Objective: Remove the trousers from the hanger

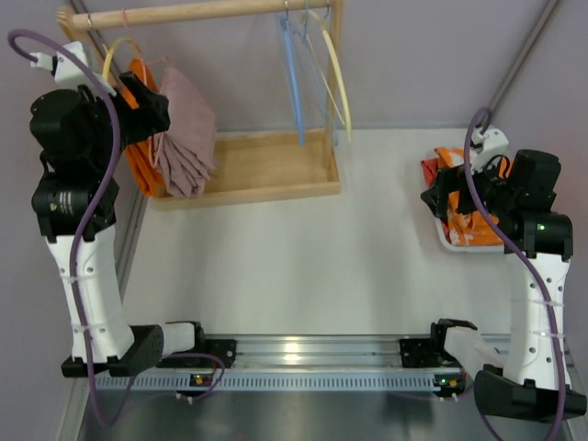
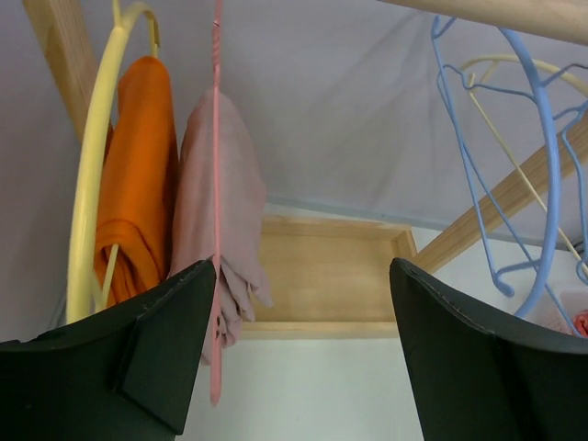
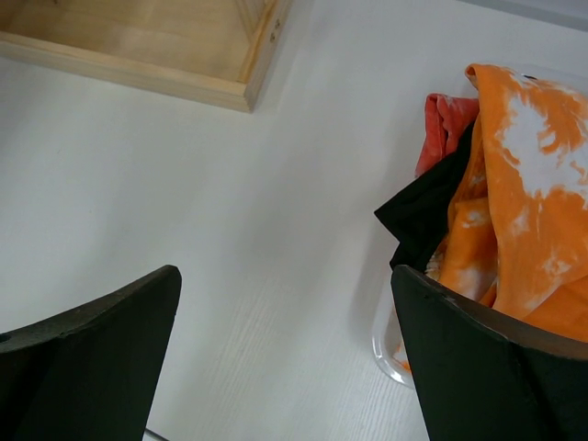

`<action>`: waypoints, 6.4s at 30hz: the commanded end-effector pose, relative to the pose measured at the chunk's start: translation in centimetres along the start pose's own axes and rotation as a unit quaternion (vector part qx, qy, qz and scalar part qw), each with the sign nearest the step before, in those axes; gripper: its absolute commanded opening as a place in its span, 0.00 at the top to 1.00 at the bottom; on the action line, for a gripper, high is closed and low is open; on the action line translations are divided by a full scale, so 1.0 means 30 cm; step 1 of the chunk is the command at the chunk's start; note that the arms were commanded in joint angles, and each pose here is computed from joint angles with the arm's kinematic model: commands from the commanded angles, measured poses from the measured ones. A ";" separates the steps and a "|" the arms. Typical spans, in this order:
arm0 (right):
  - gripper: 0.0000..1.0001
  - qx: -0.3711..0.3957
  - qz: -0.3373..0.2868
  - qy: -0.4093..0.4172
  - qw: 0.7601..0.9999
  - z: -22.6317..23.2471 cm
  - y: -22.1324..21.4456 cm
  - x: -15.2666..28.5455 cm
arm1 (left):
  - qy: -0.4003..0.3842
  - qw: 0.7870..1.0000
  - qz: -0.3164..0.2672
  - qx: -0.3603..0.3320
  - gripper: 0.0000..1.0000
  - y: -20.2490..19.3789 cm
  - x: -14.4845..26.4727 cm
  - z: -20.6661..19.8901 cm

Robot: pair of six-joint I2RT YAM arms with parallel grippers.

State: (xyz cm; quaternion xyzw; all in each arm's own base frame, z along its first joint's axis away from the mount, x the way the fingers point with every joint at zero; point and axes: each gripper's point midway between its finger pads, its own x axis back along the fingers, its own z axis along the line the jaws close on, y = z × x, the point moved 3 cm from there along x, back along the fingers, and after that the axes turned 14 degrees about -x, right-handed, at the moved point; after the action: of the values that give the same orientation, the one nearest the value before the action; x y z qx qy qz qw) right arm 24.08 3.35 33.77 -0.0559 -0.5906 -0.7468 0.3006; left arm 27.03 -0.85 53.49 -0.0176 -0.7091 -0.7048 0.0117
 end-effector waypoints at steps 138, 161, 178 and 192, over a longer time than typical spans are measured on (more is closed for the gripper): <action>0.05 0.252 -0.279 0.378 0.846 1.364 -0.032 -0.481 | -0.154 0.980 0.000 0.129 1.00 -0.055 -0.030 -0.176; 0.07 0.265 -0.264 0.257 0.891 1.299 0.023 -0.681 | -0.162 0.978 -0.006 0.135 1.00 -0.030 -0.025 -0.184; 0.10 0.284 -0.252 0.277 0.883 1.306 0.001 -0.664 | -0.161 0.978 -0.003 0.136 1.00 -0.031 -0.043 -0.184; 0.08 0.266 -0.228 0.292 0.890 1.361 -0.046 -0.706 | -0.159 0.978 -0.003 0.137 1.00 -0.031 -0.043 -0.183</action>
State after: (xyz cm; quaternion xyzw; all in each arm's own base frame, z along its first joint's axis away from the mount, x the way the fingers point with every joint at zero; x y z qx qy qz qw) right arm 29.30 48.51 32.18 0.3704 -0.6686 -0.5643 0.3119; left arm 29.10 -6.10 48.01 -0.1705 -0.7955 -0.5809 -0.0269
